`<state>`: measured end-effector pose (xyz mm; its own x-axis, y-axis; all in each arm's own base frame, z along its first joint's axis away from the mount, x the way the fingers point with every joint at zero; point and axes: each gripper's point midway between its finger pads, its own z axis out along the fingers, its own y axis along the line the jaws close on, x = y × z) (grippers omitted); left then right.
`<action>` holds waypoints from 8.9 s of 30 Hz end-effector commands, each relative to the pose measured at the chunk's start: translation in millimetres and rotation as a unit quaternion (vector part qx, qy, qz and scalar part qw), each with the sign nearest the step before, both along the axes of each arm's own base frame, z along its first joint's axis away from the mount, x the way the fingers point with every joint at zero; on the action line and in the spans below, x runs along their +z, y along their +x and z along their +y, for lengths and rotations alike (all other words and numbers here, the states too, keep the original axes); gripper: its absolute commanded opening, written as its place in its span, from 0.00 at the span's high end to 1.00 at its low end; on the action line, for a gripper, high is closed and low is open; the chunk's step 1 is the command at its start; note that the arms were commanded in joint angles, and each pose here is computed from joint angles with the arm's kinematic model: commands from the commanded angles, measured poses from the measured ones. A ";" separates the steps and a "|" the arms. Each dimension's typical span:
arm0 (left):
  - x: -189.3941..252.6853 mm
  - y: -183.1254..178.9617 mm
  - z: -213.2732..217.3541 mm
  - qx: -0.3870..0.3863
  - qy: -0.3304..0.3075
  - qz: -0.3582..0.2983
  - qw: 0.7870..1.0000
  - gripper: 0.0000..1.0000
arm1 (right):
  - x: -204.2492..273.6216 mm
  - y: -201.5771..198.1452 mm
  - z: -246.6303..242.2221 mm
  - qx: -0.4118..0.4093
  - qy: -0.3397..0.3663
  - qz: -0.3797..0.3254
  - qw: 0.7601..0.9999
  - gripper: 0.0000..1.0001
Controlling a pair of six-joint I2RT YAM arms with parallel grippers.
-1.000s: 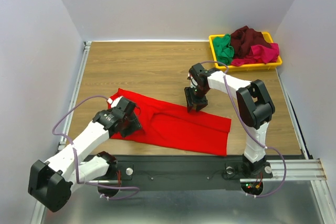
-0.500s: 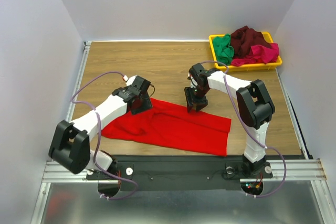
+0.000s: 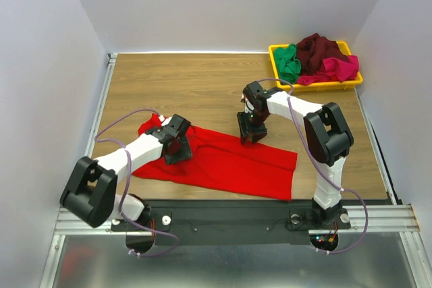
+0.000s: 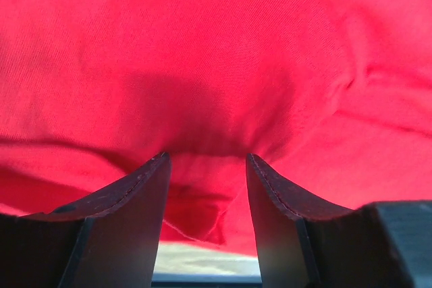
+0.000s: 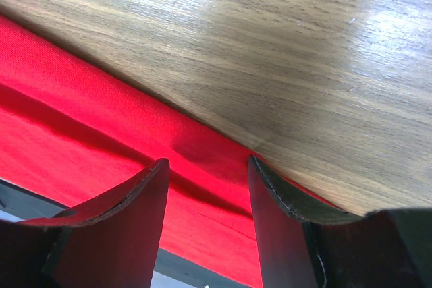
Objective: Fold and stack the t-shirts
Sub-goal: Fold the tshirt
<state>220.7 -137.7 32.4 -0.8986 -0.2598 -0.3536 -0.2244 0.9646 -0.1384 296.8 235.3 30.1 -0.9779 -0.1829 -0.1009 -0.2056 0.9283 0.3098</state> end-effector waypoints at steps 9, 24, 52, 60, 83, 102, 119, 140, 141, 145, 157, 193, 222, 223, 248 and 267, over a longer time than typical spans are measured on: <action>6.0 -51.8 11.2 0.037 -0.050 0.011 0.998 0.41 | -12.2 6.0 6.9 0.007 0.005 -0.004 1.000 0.44; 32.6 5.8 5.5 0.035 0.002 -0.035 0.999 0.35 | 21.4 18.4 2.7 -0.015 0.001 -0.055 0.998 0.44; -12.7 102.6 66.4 0.055 0.086 -0.019 0.995 0.35 | -15.6 -46.6 -42.7 0.023 -0.060 0.013 0.998 0.44; -12.6 192.6 43.3 0.012 0.097 -0.036 0.995 0.37 | -13.8 -50.1 -41.8 0.026 -0.057 0.023 0.998 0.43; 115.9 360.9 -16.5 -0.046 0.044 -0.210 0.976 0.38 | 27.4 2.7 -2.4 0.038 -0.004 -0.029 0.999 0.43; 11.5 238.6 0.3 -0.009 0.008 -0.075 0.997 0.38 | -6.0 -28.7 -25.7 0.063 -0.031 -0.002 0.998 0.43; -11.6 314.7 8.5 0.005 0.023 -0.074 0.997 0.38 | -9.1 -1.5 15.3 0.059 0.017 0.003 0.998 0.44; 155.6 400.8 -5.6 -0.025 -0.051 -0.305 0.951 0.37 | 45.4 26.1 24.5 0.038 0.037 -0.072 0.996 0.42; 184.8 393.2 -5.7 -0.025 -0.055 -0.327 0.943 0.37 | 46.1 22.1 21.7 0.036 0.035 -0.070 0.996 0.42; 208.9 352.5 -20.2 -0.038 -0.064 -0.326 0.942 0.37 | 44.5 2.8 6.1 0.029 0.018 -0.065 0.997 0.42; 130.0 165.2 -145.5 -0.223 -0.141 -0.178 0.948 0.38 | 48.1 -33.4 -14.2 0.023 0.011 -0.047 0.999 0.43; 14.3 16.7 -181.9 -0.328 -0.153 0.037 0.931 0.36 | 2.1 -86.0 0.7 0.071 0.015 -0.002 0.997 0.44; 27.7 7.0 -205.2 -0.376 -0.162 0.015 0.912 0.33 | -36.3 -105.9 -13.2 0.076 -0.025 0.020 0.997 1.00; 24.9 6.2 -205.0 -0.376 -0.158 0.018 0.913 0.33 | -36.5 -105.5 -13.6 0.076 -0.027 0.019 0.997 1.00; -34.5 -18.8 -125.5 -0.297 -0.008 0.064 0.953 0.33 | -37.2 -99.7 -18.7 0.056 -0.048 0.010 0.997 1.00; -18.3 -3.4 -75.8 -0.249 0.106 0.030 0.962 0.29 | -35.7 -96.1 -20.1 0.054 -0.055 0.004 0.997 0.99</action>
<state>232.6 -280.7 26.7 -0.8878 0.2416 -0.3917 0.3285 0.9288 -0.1716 193.1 228.3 14.5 -0.9594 -0.2783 -0.0467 -0.2782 0.9052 0.3213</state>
